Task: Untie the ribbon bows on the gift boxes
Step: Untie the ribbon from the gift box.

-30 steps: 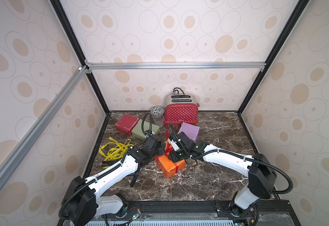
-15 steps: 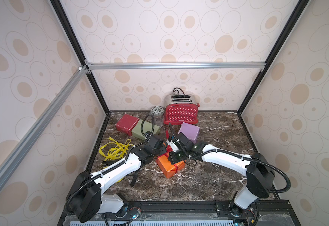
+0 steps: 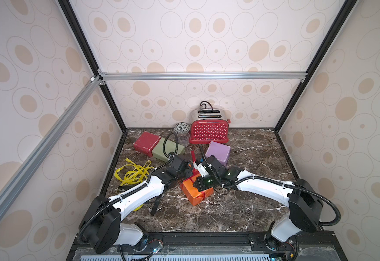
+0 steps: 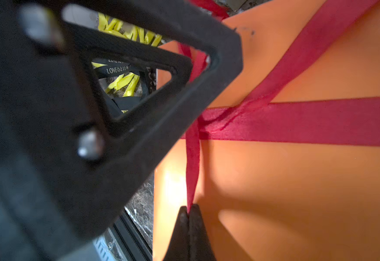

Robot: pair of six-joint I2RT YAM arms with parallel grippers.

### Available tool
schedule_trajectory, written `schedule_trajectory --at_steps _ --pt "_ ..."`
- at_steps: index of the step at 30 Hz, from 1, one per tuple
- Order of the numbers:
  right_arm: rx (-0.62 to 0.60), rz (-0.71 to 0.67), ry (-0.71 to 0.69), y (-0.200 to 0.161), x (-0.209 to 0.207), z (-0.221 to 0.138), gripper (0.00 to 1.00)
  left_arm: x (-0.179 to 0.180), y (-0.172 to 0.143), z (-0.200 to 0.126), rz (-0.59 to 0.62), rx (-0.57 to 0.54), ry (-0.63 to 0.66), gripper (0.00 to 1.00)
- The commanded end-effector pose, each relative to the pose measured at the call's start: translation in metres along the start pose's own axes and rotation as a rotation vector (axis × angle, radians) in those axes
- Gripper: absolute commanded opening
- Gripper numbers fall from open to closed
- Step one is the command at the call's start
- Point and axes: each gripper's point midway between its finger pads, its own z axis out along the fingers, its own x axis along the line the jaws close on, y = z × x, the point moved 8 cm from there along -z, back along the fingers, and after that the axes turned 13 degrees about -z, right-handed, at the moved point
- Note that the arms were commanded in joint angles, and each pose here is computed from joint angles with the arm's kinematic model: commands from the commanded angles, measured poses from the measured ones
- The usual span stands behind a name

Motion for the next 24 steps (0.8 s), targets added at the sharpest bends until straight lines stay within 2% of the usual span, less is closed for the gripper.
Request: schedule_trajectory --at_steps 1,8,12,20,24 --pt "-0.022 -0.002 0.041 0.0 0.0 -0.006 0.0 0.007 0.002 0.003 -0.037 -0.019 0.024 0.43" --pt "-0.049 -0.003 0.109 -0.005 -0.002 -0.01 0.0 0.007 0.002 0.01 -0.022 -0.017 0.048 0.41" --pt "-0.056 -0.014 0.139 -0.01 0.0 -0.013 0.0 0.007 0.003 0.013 -0.01 -0.028 0.057 0.36" --pt "-0.042 -0.037 0.173 -0.019 0.002 -0.016 0.0 0.007 0.007 0.015 0.04 -0.06 0.088 0.19" --pt "-0.027 -0.039 0.167 -0.023 0.0 -0.016 0.0 0.007 0.008 0.015 0.048 -0.07 0.085 0.06"
